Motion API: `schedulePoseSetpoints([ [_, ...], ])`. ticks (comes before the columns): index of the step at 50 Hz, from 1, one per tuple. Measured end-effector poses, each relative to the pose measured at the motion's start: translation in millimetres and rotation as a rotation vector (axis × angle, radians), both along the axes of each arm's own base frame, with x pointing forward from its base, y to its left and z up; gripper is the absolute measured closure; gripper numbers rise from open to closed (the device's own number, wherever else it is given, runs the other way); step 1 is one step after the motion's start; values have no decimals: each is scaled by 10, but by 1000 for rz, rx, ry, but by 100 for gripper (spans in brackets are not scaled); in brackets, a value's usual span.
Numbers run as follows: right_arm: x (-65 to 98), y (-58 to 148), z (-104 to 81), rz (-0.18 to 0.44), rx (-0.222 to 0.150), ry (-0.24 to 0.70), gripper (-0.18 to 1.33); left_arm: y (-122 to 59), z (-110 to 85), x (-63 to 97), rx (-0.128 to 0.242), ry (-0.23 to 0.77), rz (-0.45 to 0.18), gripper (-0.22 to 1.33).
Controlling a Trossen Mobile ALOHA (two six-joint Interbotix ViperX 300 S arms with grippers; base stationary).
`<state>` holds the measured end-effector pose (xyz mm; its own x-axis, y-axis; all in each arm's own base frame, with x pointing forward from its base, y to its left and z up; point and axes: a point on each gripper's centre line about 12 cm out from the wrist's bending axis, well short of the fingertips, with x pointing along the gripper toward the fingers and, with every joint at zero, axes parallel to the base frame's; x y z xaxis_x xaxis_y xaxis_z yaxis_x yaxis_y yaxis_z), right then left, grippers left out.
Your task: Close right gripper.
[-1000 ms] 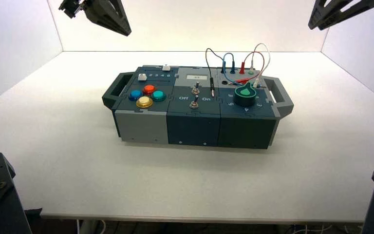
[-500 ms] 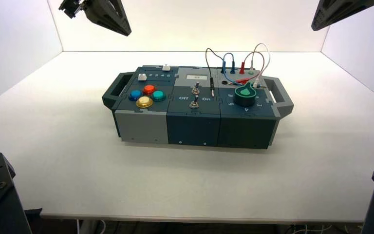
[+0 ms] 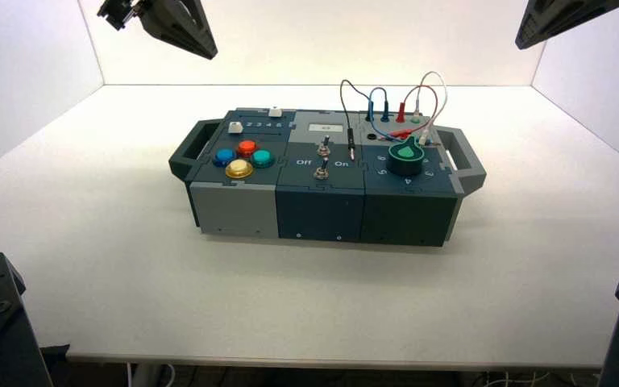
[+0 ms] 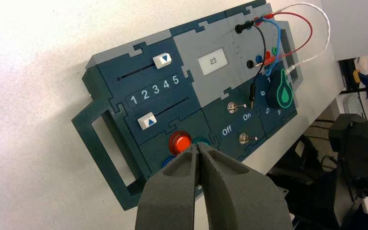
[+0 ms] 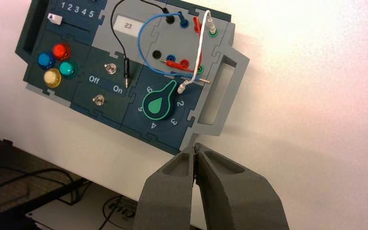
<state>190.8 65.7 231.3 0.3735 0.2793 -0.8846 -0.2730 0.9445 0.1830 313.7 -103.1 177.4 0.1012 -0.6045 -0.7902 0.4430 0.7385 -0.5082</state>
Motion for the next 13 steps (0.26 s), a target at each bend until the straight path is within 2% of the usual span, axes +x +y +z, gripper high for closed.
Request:
schedulePoseSetpoints([
  [13,-9,-1,7,1,2,-5,129,-11,1,-3,-1,0,-2,128],
])
